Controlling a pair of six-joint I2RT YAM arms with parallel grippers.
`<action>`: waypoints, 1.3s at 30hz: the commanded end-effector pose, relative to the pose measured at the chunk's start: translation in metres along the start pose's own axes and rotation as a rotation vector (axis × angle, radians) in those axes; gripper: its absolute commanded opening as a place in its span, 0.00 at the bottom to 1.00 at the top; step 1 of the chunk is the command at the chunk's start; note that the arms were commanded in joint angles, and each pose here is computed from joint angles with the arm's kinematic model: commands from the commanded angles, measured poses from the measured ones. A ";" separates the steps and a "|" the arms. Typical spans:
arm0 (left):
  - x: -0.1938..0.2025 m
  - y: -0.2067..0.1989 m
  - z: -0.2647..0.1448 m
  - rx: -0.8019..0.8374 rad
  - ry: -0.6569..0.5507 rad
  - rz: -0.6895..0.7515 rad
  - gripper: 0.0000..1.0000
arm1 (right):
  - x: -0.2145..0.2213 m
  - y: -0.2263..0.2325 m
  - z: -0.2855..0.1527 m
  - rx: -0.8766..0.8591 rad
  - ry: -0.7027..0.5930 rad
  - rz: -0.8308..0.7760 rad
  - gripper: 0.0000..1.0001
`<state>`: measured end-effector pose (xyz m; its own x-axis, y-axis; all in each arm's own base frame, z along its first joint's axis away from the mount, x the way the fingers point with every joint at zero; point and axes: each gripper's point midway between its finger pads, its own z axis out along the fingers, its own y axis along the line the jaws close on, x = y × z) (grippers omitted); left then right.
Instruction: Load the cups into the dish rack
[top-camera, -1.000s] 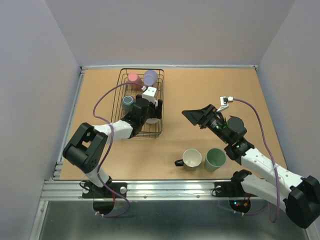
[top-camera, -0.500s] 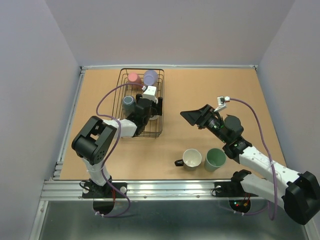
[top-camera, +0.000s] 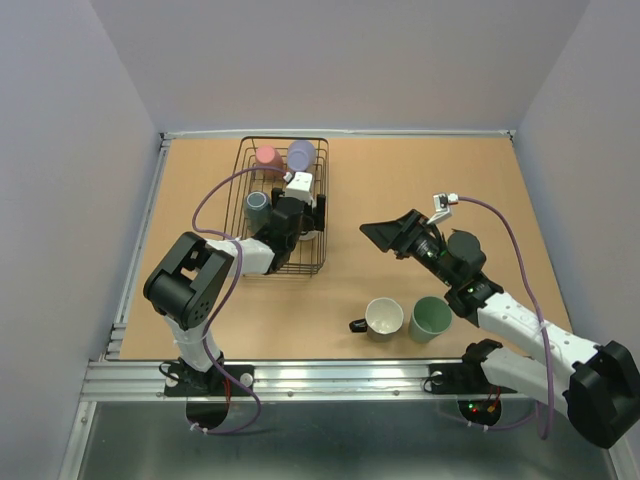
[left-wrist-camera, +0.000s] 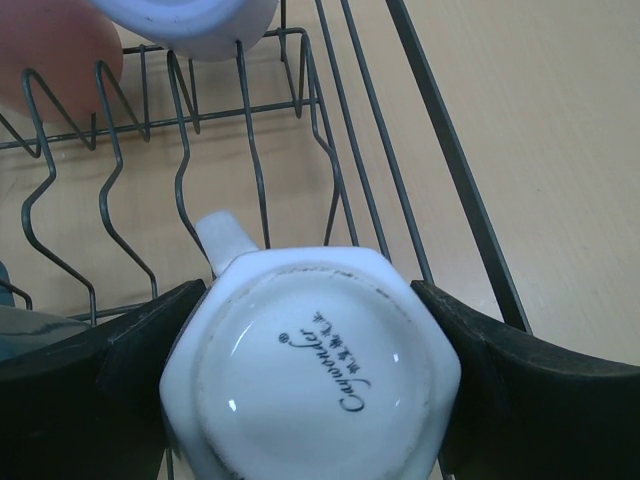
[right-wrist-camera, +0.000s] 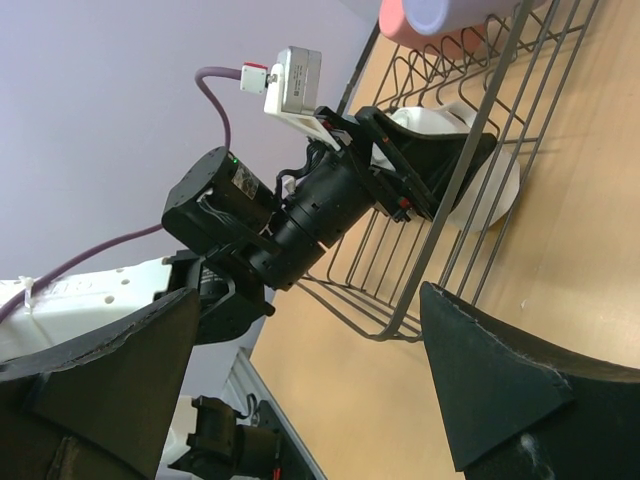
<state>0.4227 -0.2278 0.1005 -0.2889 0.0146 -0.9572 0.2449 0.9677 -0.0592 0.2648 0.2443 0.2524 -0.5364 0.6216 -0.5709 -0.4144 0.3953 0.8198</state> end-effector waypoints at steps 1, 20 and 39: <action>-0.055 -0.005 -0.003 0.001 -0.146 -0.044 0.96 | -0.003 0.007 -0.005 -0.040 -0.016 -0.009 0.95; -0.100 -0.003 -0.017 -0.016 -0.195 -0.058 0.99 | -0.004 0.015 -0.014 -0.069 -0.024 0.000 0.95; -0.201 0.014 -0.118 -0.028 -0.315 -0.150 0.99 | -0.004 0.030 -0.040 0.059 0.148 -0.168 0.94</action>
<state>0.3929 -0.2041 0.2710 -0.0848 -0.1183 -0.9894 0.2158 0.9672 -0.1342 0.2363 0.2272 0.2468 -0.5616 0.5196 -0.6439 -0.4092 0.5020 0.7619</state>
